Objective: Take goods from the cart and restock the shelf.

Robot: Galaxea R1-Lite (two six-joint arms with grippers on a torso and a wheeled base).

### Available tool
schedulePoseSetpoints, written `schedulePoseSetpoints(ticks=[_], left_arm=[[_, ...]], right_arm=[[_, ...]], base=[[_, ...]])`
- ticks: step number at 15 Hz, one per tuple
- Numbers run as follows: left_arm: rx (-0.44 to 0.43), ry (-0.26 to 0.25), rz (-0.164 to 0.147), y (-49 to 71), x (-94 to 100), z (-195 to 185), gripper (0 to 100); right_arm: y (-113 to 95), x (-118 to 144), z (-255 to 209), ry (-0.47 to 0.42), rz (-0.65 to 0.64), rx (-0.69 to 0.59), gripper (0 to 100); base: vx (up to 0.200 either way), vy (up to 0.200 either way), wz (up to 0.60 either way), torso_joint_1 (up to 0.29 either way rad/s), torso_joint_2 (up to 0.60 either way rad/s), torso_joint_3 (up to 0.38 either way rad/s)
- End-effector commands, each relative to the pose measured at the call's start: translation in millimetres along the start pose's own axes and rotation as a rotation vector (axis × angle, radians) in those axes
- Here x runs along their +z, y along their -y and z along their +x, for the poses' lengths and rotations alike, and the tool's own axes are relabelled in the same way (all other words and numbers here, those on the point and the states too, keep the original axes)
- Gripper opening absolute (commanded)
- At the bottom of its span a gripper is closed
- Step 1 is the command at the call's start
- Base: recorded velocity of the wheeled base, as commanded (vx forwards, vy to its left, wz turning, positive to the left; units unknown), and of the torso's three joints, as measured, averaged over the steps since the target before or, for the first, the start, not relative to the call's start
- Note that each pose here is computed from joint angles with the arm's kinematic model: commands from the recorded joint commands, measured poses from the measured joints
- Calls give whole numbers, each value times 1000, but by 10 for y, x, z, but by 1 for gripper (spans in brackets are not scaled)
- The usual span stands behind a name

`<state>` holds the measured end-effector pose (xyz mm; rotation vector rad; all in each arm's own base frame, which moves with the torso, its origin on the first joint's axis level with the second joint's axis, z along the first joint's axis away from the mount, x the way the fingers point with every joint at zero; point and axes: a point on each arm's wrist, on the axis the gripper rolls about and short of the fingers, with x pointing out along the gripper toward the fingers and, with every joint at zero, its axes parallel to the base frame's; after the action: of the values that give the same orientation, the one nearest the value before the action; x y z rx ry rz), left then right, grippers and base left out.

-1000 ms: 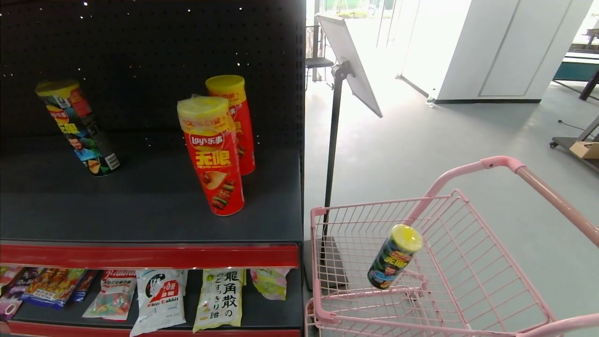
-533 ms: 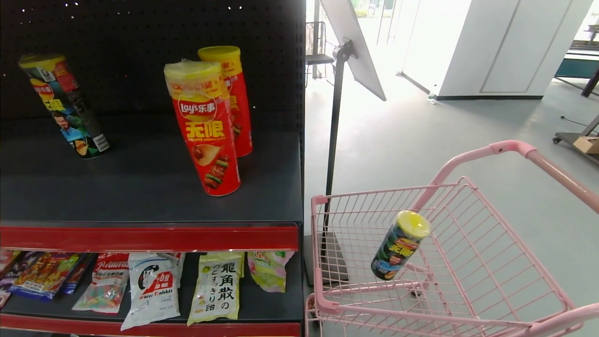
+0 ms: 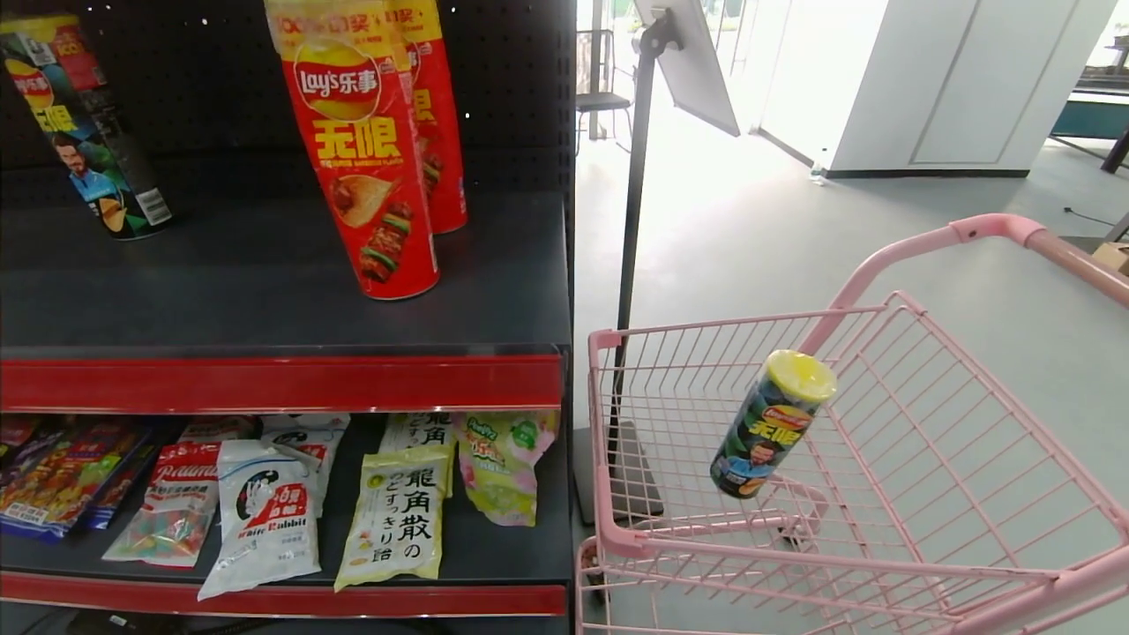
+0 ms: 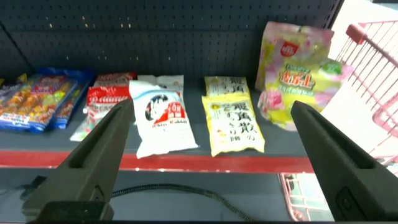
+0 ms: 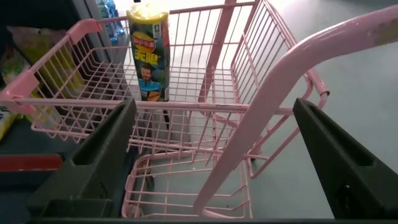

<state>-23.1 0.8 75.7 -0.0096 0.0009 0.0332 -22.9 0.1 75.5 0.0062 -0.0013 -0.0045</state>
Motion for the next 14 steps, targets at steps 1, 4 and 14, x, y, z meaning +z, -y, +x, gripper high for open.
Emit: schedulePoseSetpoints(ticks=[1, 4, 14], left_arm=[[1, 0, -1, 0, 2, 1, 100], [1, 0, -1, 0, 2, 1, 100], [1, 0, 0, 0, 2, 1, 100]], right_arm=[[0, 0, 1, -1, 0, 1, 100], [0, 0, 1, -1, 0, 1, 100], [-125, 2271, 915, 106, -79, 269, 100]], base=[[0, 0, 0, -168, 496, 325], [0, 0, 0, -64, 185, 121], [0, 0, 0, -1, 6, 4]])
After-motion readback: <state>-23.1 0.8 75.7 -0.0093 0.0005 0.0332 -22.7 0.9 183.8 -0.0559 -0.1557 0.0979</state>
